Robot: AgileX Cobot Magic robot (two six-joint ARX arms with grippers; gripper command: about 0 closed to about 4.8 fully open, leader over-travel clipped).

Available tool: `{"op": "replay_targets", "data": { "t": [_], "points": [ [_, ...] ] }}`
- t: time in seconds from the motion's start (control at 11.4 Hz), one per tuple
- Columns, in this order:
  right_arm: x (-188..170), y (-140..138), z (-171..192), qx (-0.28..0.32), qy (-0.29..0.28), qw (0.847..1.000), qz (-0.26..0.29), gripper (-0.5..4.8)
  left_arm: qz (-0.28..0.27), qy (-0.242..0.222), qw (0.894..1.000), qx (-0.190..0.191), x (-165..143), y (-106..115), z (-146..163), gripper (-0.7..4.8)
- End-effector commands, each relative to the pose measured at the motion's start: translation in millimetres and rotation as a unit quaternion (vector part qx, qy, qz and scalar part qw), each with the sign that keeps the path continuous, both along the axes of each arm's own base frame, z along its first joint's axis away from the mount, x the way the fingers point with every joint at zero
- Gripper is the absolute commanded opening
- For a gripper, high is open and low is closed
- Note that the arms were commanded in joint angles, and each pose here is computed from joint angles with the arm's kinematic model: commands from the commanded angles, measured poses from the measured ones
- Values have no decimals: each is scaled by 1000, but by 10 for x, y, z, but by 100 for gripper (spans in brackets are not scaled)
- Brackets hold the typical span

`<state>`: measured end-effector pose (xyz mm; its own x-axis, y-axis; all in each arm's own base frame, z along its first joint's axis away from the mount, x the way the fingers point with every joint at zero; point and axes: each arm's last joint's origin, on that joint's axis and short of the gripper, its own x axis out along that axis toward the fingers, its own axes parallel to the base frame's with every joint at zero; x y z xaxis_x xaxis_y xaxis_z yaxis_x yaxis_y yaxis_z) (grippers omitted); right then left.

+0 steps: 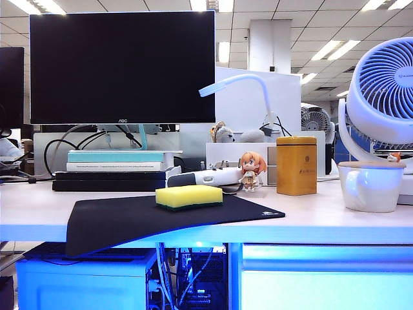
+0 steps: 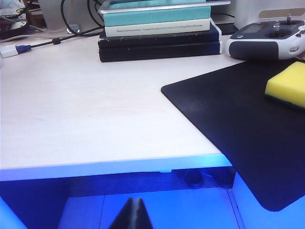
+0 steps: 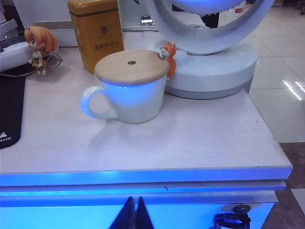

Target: Open the drawer, place the cleaning sponge inside, then close the drawer.

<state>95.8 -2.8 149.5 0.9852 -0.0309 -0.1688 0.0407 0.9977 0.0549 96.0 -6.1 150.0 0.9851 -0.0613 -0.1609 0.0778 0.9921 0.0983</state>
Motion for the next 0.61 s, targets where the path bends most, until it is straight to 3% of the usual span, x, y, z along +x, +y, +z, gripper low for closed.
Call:
{"op": "replay_targets", "data": {
  "t": [0.09, 0.35, 0.44, 0.61],
  "points": [
    [4, 2, -29, 2, 3, 1000, 3, -1, -3, 12, 1000, -1, -3, -1, -32, -5],
    [7, 1, 36, 20, -22, 1000, -2, -2, 0, -1, 1000, -18, 1, -2, -5, -5],
    [-31, -19, 213, 86, -45, 994, -48, -2, 3, -56, 997, -45, 2, -1, 143, -5],
    [-124, -17, 572, 86, -97, 991, -45, -2, 32, -112, 990, -74, -95, 23, 574, -5]
  ]
}}
